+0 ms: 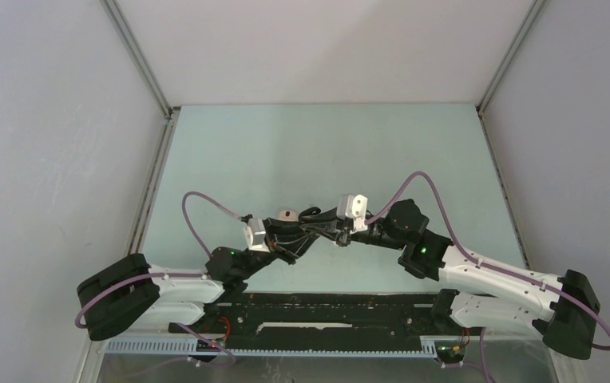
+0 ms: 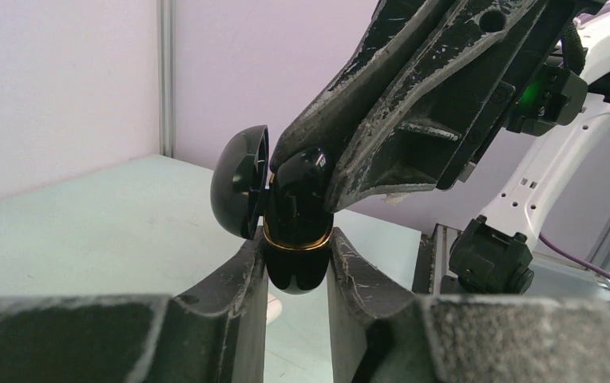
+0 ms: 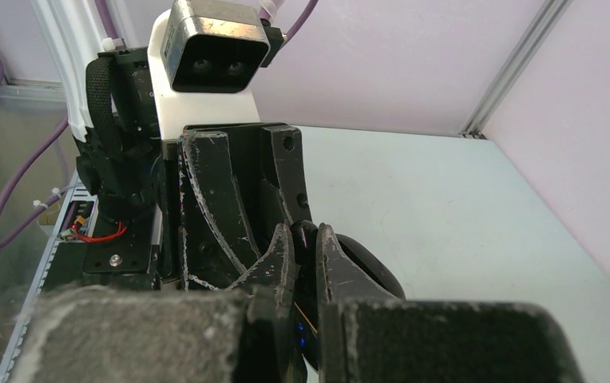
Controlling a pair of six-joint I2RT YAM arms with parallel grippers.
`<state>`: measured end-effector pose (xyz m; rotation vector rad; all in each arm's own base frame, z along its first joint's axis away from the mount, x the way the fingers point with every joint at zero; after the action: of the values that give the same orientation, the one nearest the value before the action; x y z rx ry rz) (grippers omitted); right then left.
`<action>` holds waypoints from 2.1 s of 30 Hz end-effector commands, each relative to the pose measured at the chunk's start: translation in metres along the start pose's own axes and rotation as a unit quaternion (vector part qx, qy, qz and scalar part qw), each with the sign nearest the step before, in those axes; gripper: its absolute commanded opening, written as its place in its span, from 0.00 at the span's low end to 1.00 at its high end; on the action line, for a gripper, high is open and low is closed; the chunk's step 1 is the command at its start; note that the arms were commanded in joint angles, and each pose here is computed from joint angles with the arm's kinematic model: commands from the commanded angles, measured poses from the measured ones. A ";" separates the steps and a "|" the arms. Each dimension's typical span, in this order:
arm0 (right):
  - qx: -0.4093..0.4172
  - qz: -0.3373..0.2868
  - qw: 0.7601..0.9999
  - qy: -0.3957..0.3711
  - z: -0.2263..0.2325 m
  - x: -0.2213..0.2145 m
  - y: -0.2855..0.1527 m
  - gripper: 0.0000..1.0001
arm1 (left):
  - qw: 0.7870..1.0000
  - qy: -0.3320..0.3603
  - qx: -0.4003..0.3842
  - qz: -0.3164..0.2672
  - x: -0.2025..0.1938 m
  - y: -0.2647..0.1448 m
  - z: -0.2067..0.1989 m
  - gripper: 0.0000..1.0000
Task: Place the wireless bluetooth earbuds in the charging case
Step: Insert the left earbud into the left side groove of the charging case.
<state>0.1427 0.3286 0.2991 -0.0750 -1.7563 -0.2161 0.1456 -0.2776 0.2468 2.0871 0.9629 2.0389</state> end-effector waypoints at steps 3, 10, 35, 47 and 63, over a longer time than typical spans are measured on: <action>0.004 -0.001 1.000 -0.012 0.002 0.001 0.000 0.00 | 0.998 0.026 -0.006 -0.058 0.030 0.005 -0.001 0.00; 0.006 0.016 1.000 -0.015 0.002 -0.008 -0.001 0.03 | 0.998 0.031 -0.004 -0.059 0.031 0.003 -0.001 0.00; -0.014 0.040 0.999 -0.018 -0.006 -0.004 -0.003 0.26 | 0.998 0.036 -0.012 -0.040 0.019 0.002 -0.002 0.00; 0.011 0.045 0.998 -0.050 -0.002 0.002 -0.004 0.29 | 0.999 0.033 -0.013 -0.038 0.017 0.001 -0.002 0.00; 0.028 0.031 0.991 -0.126 0.001 0.016 -0.003 0.31 | 0.999 0.032 -0.021 -0.029 0.012 0.001 -0.004 0.00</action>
<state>0.1392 0.3232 0.2879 -0.1583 -1.9209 -0.0694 0.1448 -0.2795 0.2393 2.0846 0.9223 2.0832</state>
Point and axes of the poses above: each gripper's point midway between its finger pads, its own y axis out along the fingers, its own z axis along the line the jaws close on, x = y × z, the point moved 2 cm from there along -y, back along the fingers, and after that the axes turned 2 degrees about y, right-handed, at the moved point
